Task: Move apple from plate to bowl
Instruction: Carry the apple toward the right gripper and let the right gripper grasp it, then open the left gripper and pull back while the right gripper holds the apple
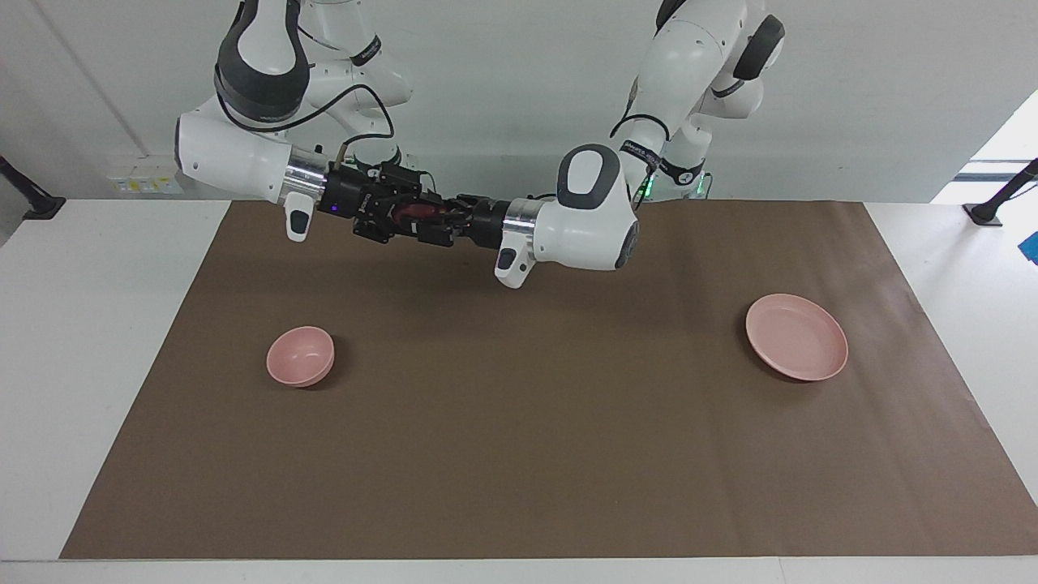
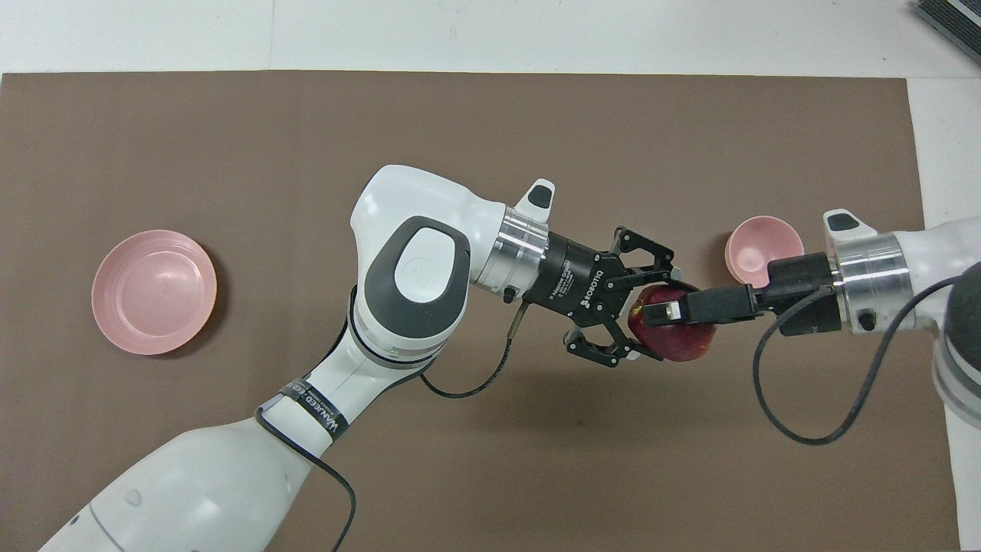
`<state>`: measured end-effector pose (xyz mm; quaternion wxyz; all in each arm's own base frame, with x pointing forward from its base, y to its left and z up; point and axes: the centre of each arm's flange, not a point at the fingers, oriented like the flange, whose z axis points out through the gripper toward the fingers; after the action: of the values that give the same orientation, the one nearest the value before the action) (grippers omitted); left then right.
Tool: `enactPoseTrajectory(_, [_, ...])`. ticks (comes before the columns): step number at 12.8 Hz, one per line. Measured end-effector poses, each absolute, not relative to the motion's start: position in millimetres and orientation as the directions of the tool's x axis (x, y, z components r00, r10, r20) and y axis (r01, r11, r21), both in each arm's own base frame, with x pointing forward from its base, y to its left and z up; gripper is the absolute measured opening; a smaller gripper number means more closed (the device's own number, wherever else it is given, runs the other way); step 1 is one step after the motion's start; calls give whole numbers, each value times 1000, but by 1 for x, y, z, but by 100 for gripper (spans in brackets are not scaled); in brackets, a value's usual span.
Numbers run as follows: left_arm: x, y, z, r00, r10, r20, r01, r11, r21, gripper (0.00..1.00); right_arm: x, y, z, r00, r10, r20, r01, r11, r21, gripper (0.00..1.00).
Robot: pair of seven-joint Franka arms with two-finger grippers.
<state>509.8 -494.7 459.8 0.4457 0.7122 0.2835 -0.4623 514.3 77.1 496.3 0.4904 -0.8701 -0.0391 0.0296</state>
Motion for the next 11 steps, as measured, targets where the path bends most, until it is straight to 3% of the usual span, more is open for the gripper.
enactPoseTrajectory(5, [510,-502,464,463,42,-885,815,-412,407,84,525,72,497,995,88,-36,20,-562,-827,85])
enactPoseTrajectory(7, [512,-500,472,501,57,-863,796,-421,434,100,533,71,498,996,65,-68,-17,-588,-809,85])
enactPoseTrajectory(11, [521,-486,477,644,149,-750,696,-521,494,100,545,53,491,994,73,-85,-10,-693,-721,85])
